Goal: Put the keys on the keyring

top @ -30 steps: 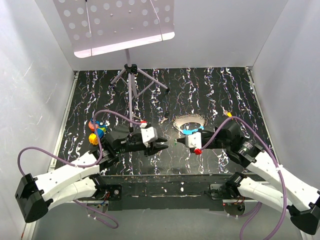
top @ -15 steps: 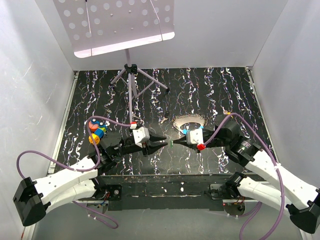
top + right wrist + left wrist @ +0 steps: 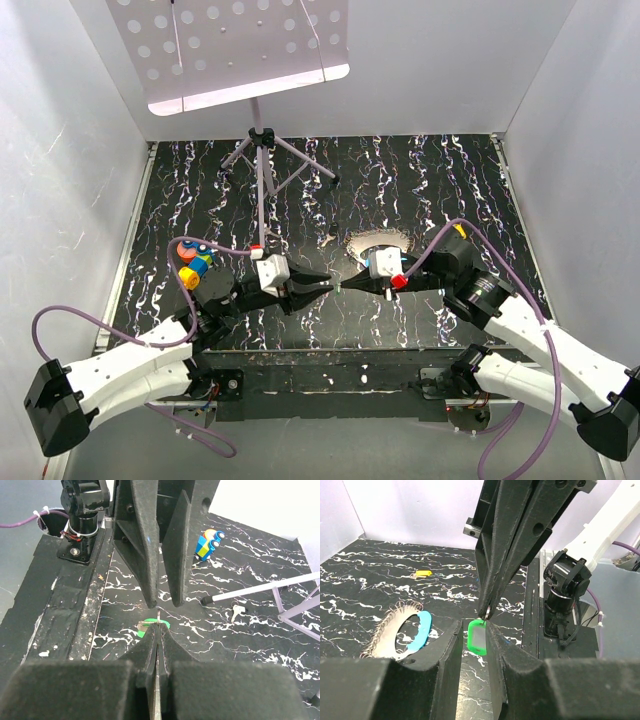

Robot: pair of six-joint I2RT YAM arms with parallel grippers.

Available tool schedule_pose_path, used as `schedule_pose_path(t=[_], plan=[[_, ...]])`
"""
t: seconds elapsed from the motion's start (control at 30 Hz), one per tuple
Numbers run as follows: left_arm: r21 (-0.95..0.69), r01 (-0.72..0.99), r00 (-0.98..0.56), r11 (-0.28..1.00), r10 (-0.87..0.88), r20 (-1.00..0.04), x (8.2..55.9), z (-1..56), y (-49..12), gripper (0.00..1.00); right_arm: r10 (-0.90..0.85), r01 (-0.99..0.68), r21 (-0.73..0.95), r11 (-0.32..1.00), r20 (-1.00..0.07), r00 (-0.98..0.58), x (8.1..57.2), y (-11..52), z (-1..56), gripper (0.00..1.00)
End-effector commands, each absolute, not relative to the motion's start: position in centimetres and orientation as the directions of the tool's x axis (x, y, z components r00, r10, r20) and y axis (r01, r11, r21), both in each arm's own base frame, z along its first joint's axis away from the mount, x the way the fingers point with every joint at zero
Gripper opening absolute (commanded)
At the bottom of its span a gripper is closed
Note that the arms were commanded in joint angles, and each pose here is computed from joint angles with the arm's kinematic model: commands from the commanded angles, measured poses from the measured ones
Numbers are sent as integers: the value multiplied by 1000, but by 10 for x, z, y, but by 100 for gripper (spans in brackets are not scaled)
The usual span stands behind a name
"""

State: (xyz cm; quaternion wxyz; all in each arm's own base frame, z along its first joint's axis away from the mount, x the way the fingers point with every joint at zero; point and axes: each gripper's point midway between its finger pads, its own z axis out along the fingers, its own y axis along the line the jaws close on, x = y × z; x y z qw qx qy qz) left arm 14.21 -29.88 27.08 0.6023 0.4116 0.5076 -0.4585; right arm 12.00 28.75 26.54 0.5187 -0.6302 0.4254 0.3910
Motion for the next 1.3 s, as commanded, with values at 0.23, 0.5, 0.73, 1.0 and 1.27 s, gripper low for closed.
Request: schedule_pose_path(t=[0.23, 0.5, 0.73, 1.0, 1.27], plan=[[50, 955, 93, 291, -136, -986, 140, 273, -282, 23, -50, -947, -315, -60, -947, 318, 122, 293, 295, 1], [43, 957, 95, 288, -169, -981, 140, 279, -283, 22, -16, -968, -239, -73, -970, 241, 118, 298, 305, 1], [34, 956, 94, 293, -194, -976, 140, 281, -282, 20, -1, -978, -194, -82, -981, 195, 117, 302, 310, 1], [24, 956, 95, 293, -230, -968, 138, 286, -280, 19, 8, -986, -149, -77, -989, 148, 119, 306, 313, 1], [19, 959, 93, 283, -250, -964, 135, 289, -279, 18, 14, -988, -136, -67, -991, 135, 122, 308, 315, 1]])
